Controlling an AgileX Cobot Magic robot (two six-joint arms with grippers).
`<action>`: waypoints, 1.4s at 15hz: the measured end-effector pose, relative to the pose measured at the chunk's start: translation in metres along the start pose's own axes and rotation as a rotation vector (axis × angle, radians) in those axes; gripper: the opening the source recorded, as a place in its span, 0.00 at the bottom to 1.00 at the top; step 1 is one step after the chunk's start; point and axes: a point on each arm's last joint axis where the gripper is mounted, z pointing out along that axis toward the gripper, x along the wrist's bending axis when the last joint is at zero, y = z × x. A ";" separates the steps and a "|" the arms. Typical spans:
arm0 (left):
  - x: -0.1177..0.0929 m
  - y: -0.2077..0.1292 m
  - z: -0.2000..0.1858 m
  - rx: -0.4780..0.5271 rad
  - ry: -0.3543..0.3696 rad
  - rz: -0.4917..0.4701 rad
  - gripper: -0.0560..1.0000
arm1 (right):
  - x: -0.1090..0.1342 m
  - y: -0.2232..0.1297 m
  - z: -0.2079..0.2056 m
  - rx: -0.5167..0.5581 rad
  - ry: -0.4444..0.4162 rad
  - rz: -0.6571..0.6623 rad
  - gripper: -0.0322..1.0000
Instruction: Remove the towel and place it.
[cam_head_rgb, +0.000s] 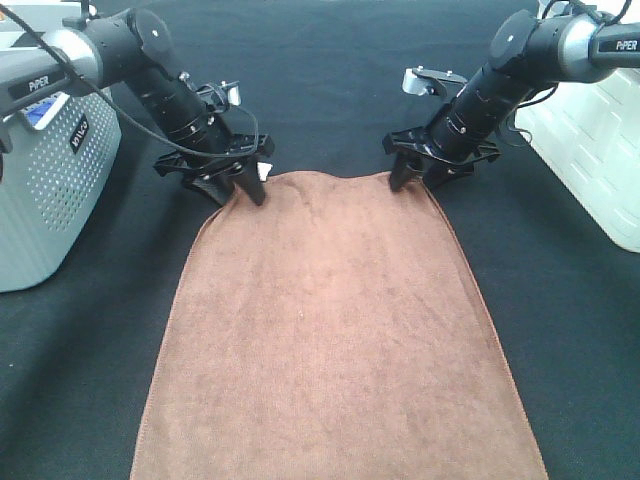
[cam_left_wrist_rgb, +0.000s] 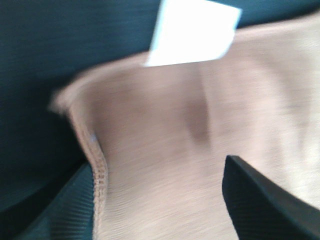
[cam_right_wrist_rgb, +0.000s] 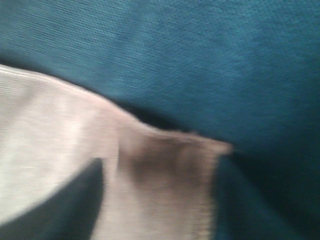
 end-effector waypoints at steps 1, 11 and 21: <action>0.003 0.000 0.000 0.003 0.026 0.007 0.37 | -0.002 0.000 0.000 0.001 -0.022 -0.001 0.47; 0.002 0.018 -0.026 -0.083 0.204 0.110 0.06 | -0.001 0.013 -0.014 -0.033 -0.102 -0.061 0.04; -0.013 0.051 -0.076 -0.423 0.268 0.232 0.06 | 0.004 0.068 -0.056 -0.375 -0.166 -0.094 0.04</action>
